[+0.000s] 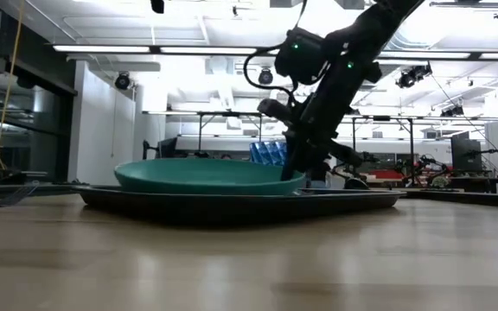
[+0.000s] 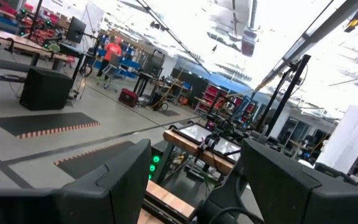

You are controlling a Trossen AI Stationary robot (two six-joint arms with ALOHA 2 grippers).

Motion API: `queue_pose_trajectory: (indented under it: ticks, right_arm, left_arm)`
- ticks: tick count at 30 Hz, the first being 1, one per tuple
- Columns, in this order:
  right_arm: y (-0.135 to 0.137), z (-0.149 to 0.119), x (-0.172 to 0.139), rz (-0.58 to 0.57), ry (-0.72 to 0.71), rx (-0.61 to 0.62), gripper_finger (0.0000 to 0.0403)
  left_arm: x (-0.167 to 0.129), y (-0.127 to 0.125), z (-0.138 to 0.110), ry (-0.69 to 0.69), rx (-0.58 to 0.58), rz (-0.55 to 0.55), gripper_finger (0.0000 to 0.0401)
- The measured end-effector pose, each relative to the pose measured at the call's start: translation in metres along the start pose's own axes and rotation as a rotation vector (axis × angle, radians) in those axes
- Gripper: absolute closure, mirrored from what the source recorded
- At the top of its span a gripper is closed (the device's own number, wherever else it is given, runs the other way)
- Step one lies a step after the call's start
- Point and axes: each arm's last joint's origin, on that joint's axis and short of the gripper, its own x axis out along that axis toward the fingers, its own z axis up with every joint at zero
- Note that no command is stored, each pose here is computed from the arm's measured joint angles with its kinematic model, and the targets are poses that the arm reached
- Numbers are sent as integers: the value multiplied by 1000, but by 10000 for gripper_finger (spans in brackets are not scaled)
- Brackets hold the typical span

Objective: Pick and place plate/cup/fork/spoon on tray
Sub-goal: Put the green plate on the black tray to the left of the blue cup, then put the purple fork on the black tray beside the orange spoon

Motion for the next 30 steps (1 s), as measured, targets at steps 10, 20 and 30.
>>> queue_pose_trajectory:
  ticks: [10,20,30]
  right_arm:
    - [-10,15,1,-21,-27,108,391]
    - [-9,14,1,11,25,63,269]
    - [-11,7,0,68,187,-152,214]
  left_arm:
    - [0,0,0,0,1,1,160]
    - [0,0,0,0,1,1,160]
    - [0,0,0,1,1,2,160]
